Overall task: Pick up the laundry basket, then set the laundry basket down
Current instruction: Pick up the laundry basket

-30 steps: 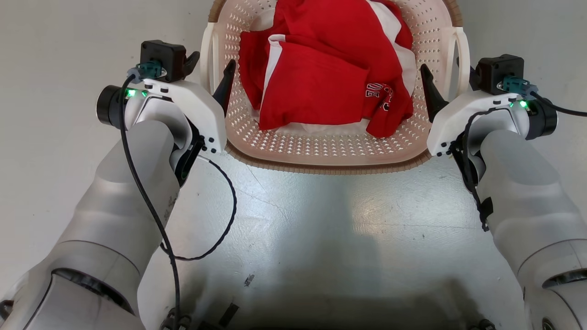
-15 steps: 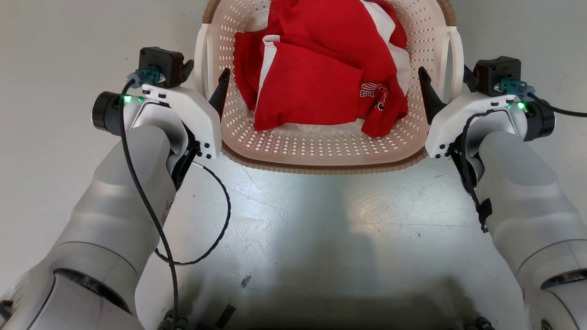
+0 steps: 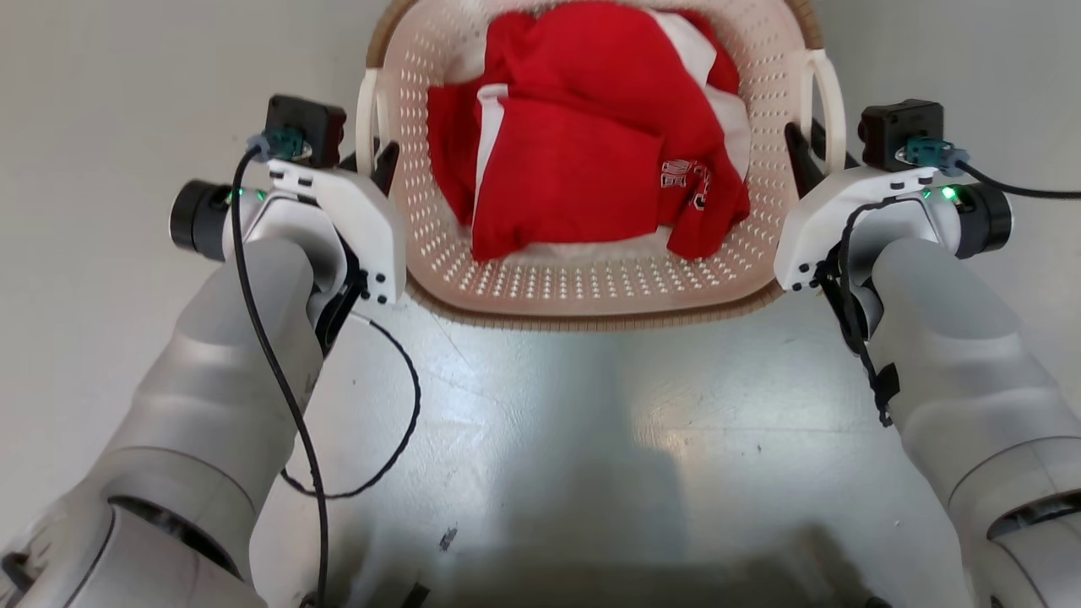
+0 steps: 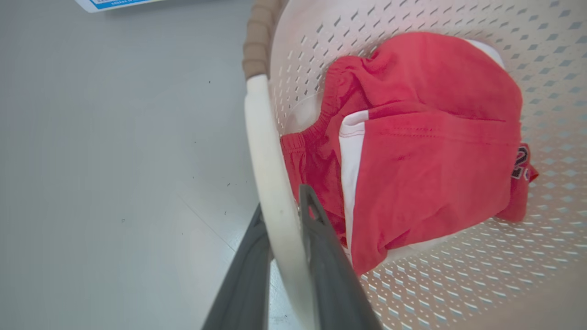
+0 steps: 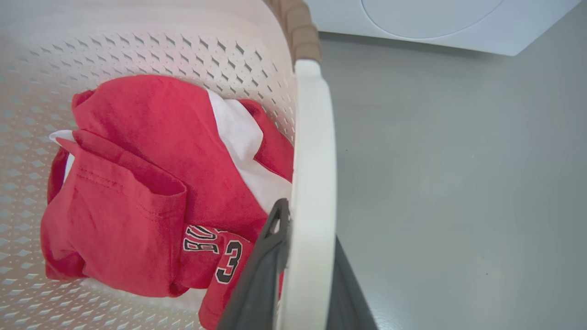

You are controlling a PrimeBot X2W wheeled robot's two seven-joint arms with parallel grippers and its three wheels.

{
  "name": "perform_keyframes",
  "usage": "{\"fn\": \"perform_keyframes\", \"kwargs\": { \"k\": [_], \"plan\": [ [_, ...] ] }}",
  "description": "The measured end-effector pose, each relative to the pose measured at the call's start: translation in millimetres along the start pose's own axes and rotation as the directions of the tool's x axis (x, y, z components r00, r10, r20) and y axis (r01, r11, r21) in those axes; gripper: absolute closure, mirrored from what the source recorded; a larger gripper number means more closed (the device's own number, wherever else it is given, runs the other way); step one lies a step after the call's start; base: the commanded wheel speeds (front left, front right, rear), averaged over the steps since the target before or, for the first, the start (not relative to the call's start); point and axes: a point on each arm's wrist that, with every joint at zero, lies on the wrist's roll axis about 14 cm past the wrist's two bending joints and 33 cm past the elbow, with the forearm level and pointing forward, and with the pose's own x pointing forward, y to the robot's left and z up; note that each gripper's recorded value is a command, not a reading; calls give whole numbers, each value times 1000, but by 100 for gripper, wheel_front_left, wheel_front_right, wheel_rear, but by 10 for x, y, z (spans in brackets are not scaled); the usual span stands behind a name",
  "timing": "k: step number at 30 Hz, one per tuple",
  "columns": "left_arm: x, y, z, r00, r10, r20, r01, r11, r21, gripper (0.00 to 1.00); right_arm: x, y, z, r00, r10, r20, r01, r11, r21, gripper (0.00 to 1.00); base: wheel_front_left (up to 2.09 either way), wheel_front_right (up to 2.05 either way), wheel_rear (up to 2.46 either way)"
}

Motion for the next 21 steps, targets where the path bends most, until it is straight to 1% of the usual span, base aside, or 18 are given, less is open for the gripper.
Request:
{"fn": "perform_keyframes", "kwargs": {
  "k": [3,7,10,18,21],
  "plan": [
    [-81,-18,-3,1000,3,-13,-3,1000,-4,100,-79,25,40,1000,4,-22,-4,1000,1,100,0,0,0],
    [-241,-51,-40,999,8,-45,-9,1000,-21,100,-265,95,-35,997,16,-79,-15,1000,9,100,0,0,0],
    [-394,-82,-43,998,4,-58,-5,1000,-7,100,-435,162,-42,994,26,-105,-24,1000,16,100,0,0,0],
    [-881,-204,69,998,11,-58,-10,1000,17,100,-979,329,126,993,44,-114,-44,999,4,100,0,0,0],
    [-1090,-292,45,998,6,-65,-3,999,51,100,-1215,377,180,994,43,-103,-44,999,-6,100,0,0,0]
  ]
}}
